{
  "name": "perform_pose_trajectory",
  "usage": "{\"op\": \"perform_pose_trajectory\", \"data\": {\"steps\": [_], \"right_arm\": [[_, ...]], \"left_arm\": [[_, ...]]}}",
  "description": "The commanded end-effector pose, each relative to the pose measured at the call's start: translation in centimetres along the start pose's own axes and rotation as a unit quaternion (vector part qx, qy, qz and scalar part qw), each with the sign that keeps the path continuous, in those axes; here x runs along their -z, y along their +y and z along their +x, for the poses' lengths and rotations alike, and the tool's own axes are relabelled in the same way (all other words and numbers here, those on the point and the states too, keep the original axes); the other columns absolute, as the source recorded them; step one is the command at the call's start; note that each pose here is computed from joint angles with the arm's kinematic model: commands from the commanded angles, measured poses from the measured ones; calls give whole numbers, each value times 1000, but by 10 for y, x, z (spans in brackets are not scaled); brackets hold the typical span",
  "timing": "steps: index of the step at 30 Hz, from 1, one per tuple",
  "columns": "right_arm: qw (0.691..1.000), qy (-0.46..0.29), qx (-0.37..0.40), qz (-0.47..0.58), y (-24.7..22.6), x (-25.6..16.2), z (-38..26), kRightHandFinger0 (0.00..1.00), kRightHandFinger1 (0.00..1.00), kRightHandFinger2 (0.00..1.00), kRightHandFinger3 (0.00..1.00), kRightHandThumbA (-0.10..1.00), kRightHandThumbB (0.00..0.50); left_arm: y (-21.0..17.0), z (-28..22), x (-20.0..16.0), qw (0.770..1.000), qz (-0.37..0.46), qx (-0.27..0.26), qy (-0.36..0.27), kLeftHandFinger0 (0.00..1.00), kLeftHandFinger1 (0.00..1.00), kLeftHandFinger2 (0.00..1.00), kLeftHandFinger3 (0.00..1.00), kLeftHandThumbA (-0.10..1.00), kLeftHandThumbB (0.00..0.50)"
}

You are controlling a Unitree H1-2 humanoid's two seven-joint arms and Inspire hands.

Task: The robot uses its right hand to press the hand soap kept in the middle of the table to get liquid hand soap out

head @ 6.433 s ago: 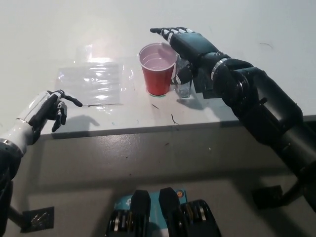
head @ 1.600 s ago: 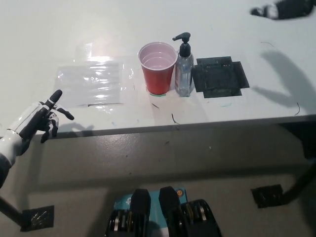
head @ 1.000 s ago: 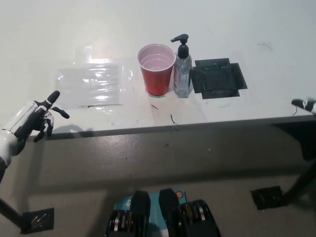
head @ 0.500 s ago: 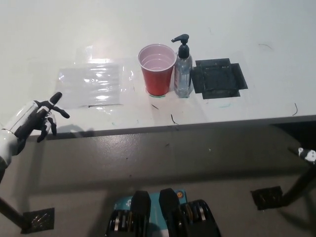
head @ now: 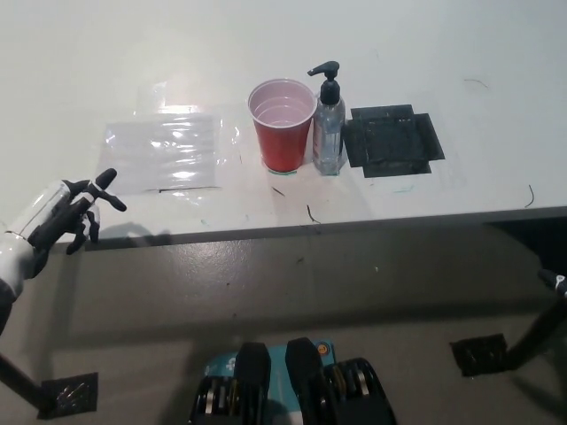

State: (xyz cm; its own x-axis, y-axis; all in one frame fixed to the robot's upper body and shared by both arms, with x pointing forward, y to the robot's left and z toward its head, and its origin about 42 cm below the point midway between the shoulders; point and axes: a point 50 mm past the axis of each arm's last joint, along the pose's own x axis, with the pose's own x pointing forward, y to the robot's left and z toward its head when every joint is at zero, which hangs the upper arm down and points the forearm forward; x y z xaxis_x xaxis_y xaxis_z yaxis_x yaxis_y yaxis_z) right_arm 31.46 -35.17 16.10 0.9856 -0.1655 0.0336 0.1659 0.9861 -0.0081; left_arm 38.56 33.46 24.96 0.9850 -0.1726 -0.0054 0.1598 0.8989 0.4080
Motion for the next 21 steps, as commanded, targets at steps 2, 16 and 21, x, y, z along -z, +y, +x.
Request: {"op": "perform_pose_trajectory", "data": {"steps": [2,16,21], "right_arm": [[998,-31,29,40,-3,-14,8,607,756,853,926,1000,371],[997,-25,42,67,-5,-21,13,687,747,827,926,1000,348],[996,-25,45,70,-5,-23,14,682,744,822,919,1000,344]], "left_arm": [[12,4,-19,999,14,-22,-31,69,60,135,382,870,15],[11,12,-27,999,14,-17,-41,89,72,155,397,874,3],[10,13,-26,999,8,-19,-44,68,58,134,375,888,25]]}}
